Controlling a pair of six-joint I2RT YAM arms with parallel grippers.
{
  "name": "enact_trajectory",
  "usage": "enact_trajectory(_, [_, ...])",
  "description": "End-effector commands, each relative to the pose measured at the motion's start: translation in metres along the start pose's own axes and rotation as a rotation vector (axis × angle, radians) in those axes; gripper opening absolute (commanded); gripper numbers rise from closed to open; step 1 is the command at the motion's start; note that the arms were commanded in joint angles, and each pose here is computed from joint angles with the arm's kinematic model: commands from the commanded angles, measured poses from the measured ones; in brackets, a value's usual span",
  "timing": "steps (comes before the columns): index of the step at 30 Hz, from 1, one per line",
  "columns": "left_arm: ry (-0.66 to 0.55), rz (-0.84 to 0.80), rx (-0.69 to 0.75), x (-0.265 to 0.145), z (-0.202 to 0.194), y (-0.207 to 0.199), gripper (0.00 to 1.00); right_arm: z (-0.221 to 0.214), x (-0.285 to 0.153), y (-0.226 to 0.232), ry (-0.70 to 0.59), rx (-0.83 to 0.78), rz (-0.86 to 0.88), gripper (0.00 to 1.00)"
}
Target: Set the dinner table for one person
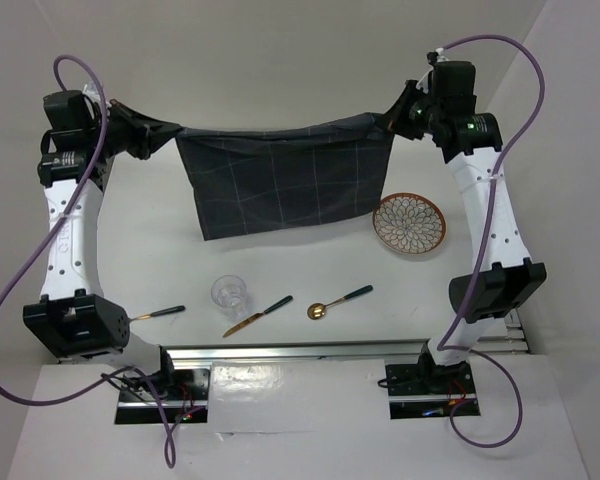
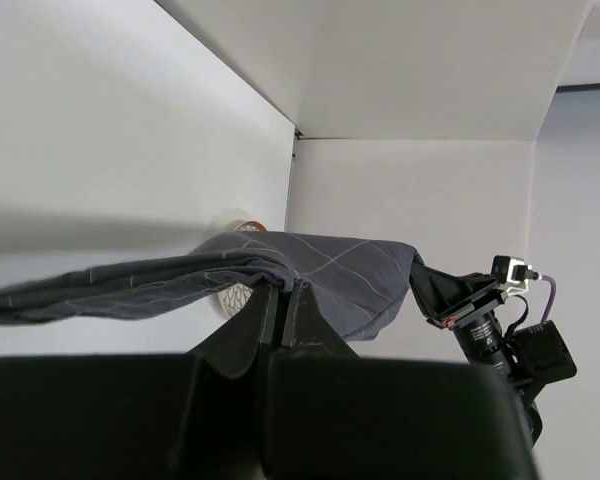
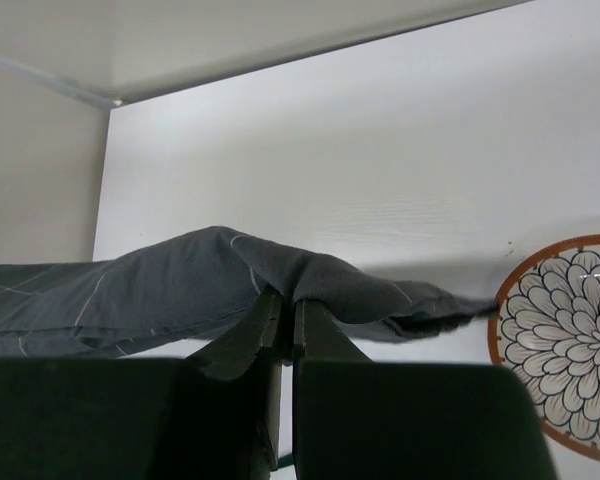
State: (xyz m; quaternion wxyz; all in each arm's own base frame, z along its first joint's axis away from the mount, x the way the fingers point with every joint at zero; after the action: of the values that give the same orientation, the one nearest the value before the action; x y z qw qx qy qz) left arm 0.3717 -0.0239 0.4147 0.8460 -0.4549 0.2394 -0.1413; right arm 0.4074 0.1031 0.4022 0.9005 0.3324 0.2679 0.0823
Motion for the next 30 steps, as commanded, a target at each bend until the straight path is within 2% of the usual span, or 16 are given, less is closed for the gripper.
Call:
enact_trajectory(1, [-0.036, -0.042, 0.064, 0.0, 0.015, -0.011, 0.0, 0.011, -0.004, 0.019, -0.043, -0.04, 0.083, 0.0])
enact_trajectory(10, [0.036, -0.053, 0.13, 0.057, 0.046, 0.022, 0.0, 0.034, 0.063, 0.027, -0.059, -0.068, 0.225, 0.0])
enact_trajectory(12, [0.027, -0.061, 0.152, 0.063, 0.056, 0.02, 0.0, 0.046, 0.07, 0.03, -0.118, -0.093, 0.289, 0.0])
enact_trajectory(17, [0.006, -0.038, 0.206, 0.072, 0.07, 0.021, 0.0, 0.054, 0.096, 0.022, -0.106, -0.074, 0.282, 0.0])
enact_trajectory(20, [0.045, -0.007, 0.159, 0.077, 0.06, 0.046, 0.0, 0.033, 0.117, 0.002, -0.03, -0.049, 0.245, 0.0])
enact_trajectory(22, [0.066, -0.001, 0.149, 0.075, 0.048, 0.054, 0.0, 0.028, 0.11, 0.0, -0.037, -0.052, 0.25, 0.0])
enact_trajectory(23, [0.112, 0.038, 0.109, 0.079, 0.032, 0.076, 0.0, 0.009, 0.119, -0.018, 0.013, -0.031, 0.211, 0.0])
enact_trajectory(26, [0.127, 0.084, 0.1, 0.07, 0.009, 0.093, 0.0, -0.01, 0.112, -0.032, 0.046, -0.017, 0.184, 0.0])
enact_trajectory(27, [0.174, 0.124, 0.046, 0.07, -0.013, 0.117, 0.0, -0.039, 0.119, -0.049, 0.115, -0.009, 0.142, 0.0])
enact_trajectory(29, [0.19, 0.158, 0.031, 0.065, -0.03, 0.132, 0.0, -0.059, 0.108, -0.054, 0.143, -0.007, 0.135, 0.0])
enact_trajectory(30, [0.179, 0.208, 0.038, 0.057, -0.037, 0.137, 0.0, -0.095, 0.111, -0.074, 0.227, 0.015, 0.098, 0.0])
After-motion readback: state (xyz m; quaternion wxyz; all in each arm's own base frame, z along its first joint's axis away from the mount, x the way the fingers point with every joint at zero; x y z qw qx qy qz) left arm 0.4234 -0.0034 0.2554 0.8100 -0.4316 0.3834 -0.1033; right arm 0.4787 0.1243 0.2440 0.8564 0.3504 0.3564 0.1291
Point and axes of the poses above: each gripper's point midway between its finger pads, its own x axis out along the fingers, its own y axis along the line the jaws close on, z = x × y, the point moved 5 cm from there along -x, back along the fingers, and after that the axes turned 12 degrees about x, right-handed, at the moved point
